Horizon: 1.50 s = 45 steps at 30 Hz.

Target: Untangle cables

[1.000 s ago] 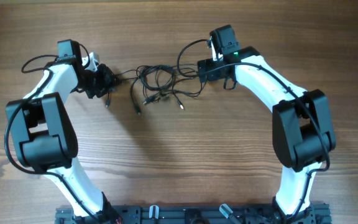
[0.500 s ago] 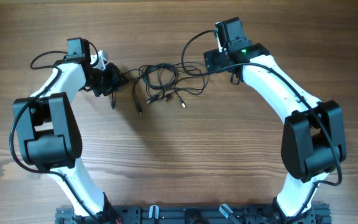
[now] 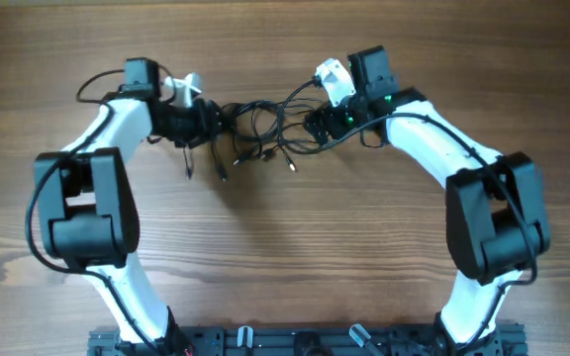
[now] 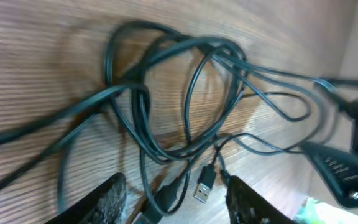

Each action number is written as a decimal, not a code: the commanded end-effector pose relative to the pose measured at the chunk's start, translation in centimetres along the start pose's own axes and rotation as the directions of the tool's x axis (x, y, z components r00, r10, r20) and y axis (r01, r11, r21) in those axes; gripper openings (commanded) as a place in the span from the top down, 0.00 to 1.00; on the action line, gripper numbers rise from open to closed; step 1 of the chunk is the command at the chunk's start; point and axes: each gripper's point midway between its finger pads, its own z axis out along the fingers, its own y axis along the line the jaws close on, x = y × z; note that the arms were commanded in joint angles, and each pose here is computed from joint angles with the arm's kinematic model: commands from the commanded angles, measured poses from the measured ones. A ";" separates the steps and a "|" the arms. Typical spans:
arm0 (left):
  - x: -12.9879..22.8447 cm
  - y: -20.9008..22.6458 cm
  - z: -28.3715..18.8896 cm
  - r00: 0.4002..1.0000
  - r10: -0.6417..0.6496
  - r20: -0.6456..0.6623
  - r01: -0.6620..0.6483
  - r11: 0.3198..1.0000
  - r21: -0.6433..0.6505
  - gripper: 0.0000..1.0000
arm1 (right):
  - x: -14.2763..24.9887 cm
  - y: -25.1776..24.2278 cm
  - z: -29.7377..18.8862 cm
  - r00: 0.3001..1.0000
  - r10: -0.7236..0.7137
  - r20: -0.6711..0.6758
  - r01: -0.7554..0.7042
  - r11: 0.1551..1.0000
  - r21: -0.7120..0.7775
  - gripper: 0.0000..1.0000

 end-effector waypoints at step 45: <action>-1.6 7.8 3.8 0.993 -0.040 0.113 0.087 0.888 -0.452 0.58 | -3.9 10.9 -10.6 0.899 0.425 -0.109 -0.414 0.739 -0.532 0.96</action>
